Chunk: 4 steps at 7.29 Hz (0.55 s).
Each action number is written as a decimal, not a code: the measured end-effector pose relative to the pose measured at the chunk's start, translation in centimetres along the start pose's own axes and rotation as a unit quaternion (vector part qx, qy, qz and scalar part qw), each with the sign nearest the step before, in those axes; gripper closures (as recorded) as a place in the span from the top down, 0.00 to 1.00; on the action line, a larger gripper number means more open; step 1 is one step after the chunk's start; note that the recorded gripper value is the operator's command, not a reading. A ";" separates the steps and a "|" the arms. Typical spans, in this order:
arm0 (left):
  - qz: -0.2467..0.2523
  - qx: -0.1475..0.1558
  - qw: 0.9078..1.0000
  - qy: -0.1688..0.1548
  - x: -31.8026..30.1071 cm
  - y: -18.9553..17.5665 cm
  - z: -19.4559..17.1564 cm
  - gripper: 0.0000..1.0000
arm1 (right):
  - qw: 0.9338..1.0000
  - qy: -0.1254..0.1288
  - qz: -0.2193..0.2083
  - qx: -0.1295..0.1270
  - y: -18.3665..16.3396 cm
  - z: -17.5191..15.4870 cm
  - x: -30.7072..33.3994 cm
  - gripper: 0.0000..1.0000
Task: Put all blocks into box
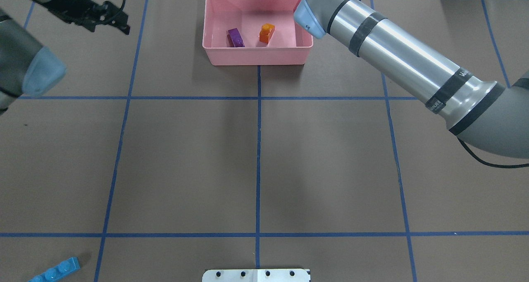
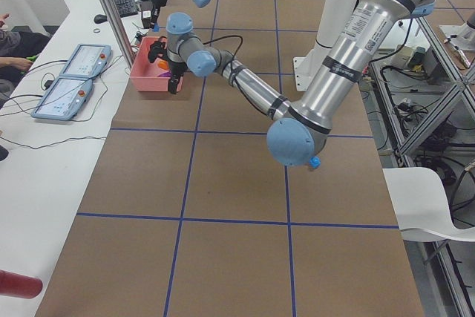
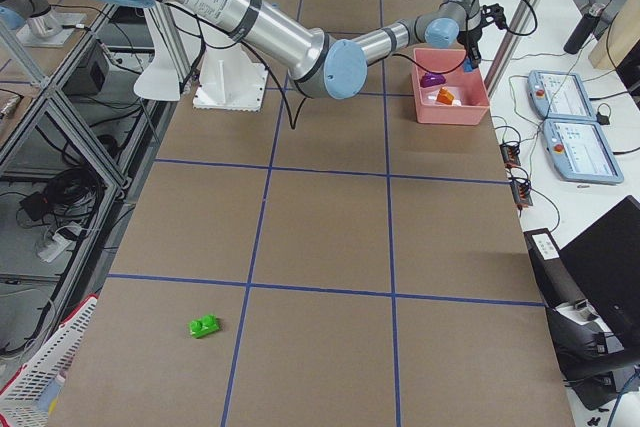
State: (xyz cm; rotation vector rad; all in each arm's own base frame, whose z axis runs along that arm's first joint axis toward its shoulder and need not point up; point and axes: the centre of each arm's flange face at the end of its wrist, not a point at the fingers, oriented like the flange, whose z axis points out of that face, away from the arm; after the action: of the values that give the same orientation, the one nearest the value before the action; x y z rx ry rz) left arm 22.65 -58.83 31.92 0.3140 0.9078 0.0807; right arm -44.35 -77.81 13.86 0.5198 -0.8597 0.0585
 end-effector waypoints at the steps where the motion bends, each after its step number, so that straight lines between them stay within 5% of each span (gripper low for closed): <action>1: 0.017 -0.019 1.000 -0.007 -2.3 5.2 -0.2 1.00 | 1.000 0.001 -0.006 0.006 1.0 0.7 -1.1 0.00; 2: 0.038 -0.050 0.998 -0.010 -3.4 10.6 0.7 1.00 | 1.000 -0.002 -0.010 0.008 1.7 1.2 -1.7 0.61; 3: 0.058 -0.088 0.994 -0.013 -3.5 16.0 2.0 1.00 | 1.000 -0.004 -0.011 0.009 1.9 1.4 -2.0 0.99; 4: 0.078 -0.124 0.989 -0.018 -3.3 20.8 3.1 1.00 | 1.000 -0.005 -0.011 0.009 2.0 1.4 -2.1 0.99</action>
State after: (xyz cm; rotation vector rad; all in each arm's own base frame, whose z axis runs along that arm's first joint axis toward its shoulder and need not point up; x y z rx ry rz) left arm 24.38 -40.45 42.52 0.1525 0.8256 0.3284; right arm -47.26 -76.38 13.91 0.5473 -0.8638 0.0442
